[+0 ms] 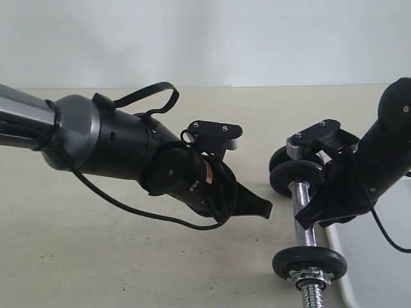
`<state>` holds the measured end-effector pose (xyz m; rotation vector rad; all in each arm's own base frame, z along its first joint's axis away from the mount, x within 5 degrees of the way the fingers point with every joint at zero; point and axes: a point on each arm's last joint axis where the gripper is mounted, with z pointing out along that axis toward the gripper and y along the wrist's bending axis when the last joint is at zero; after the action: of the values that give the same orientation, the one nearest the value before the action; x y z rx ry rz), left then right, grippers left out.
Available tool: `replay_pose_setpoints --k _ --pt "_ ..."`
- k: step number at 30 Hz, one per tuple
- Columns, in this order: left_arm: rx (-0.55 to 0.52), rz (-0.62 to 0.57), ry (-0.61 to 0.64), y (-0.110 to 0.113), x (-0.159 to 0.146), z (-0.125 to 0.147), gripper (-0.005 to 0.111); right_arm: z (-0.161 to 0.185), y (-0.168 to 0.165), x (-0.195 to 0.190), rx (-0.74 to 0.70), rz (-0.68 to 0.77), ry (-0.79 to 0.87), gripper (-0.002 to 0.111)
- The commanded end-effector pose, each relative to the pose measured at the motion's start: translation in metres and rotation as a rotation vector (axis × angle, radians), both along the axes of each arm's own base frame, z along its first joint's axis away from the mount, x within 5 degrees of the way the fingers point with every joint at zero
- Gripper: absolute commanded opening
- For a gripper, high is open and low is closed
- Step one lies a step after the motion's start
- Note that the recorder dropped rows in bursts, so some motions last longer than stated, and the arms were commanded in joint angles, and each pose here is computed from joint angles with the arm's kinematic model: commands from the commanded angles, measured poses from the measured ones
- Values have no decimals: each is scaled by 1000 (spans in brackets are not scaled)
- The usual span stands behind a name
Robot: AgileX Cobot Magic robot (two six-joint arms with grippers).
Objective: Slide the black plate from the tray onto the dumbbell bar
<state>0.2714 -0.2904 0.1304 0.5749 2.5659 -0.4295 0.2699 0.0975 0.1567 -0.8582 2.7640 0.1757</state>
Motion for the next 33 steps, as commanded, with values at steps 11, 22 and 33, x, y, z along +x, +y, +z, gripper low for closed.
replay_pose_setpoints --k 11,22,33 --pt "41 14 -40 27 19 25 4 30 -14 5 -111 -94 -116 0" --pt "135 -78 -195 44 13 77 4 95 -17 -3 -21 -83 -399 0" --pt "97 -111 -359 67 -8 129 4 139 -20 -26 61 -50 -573 0"
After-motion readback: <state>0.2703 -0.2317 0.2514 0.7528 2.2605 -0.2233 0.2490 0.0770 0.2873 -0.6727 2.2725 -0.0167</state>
